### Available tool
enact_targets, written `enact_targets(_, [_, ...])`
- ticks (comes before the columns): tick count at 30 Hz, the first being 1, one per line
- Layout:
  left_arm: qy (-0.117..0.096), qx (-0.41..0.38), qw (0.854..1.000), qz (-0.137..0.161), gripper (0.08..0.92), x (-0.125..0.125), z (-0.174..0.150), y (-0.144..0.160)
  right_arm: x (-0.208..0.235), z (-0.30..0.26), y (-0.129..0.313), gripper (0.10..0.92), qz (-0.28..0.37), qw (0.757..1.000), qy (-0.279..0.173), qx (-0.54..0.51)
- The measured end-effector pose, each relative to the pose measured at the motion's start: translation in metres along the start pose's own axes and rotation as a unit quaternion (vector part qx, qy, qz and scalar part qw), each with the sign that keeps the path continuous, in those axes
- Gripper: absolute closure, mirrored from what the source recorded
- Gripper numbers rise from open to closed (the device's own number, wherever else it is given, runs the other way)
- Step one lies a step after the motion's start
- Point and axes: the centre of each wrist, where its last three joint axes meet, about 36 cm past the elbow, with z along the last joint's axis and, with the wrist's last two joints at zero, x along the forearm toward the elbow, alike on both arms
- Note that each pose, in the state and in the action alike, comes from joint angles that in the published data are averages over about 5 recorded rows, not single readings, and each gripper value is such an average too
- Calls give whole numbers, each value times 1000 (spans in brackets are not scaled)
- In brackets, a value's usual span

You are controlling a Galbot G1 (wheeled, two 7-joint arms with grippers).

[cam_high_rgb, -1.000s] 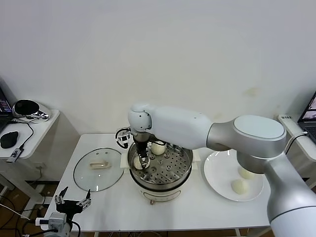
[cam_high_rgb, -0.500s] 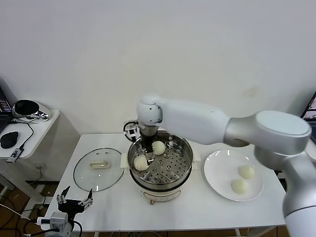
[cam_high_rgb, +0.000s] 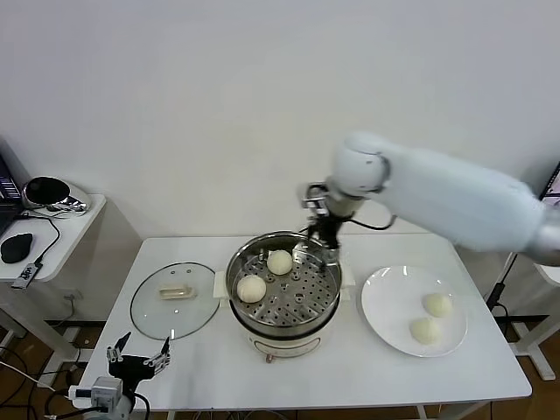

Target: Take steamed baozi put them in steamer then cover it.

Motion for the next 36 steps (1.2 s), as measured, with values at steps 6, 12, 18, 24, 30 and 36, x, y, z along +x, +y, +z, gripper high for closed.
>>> enact_targets(6, [-2,4,1000,3,177,0,-1,0,3,68,29,200,9,999,18,-35])
enact_targets(12, [3,3,1000,1,177,2,2,0,-14,115,57,200,10,998,36,-57])
enact_targets(18, [9,1,1000,-1,177,5,5,2,-43,144,79,200,0,997,48,-66])
enact_targets(24, [13,-3,1000,-2,177,5,7,2,-71,165,94,200,-6,995,63,-71])
enact_targets(30, [19,-6,1000,-2,177,2,10,1,-97,183,102,200,-14,994,77,-77])
enact_targets(36, [25,-10,1000,-3,177,-1,13,3,-125,195,108,200,-33,993,85,-79])
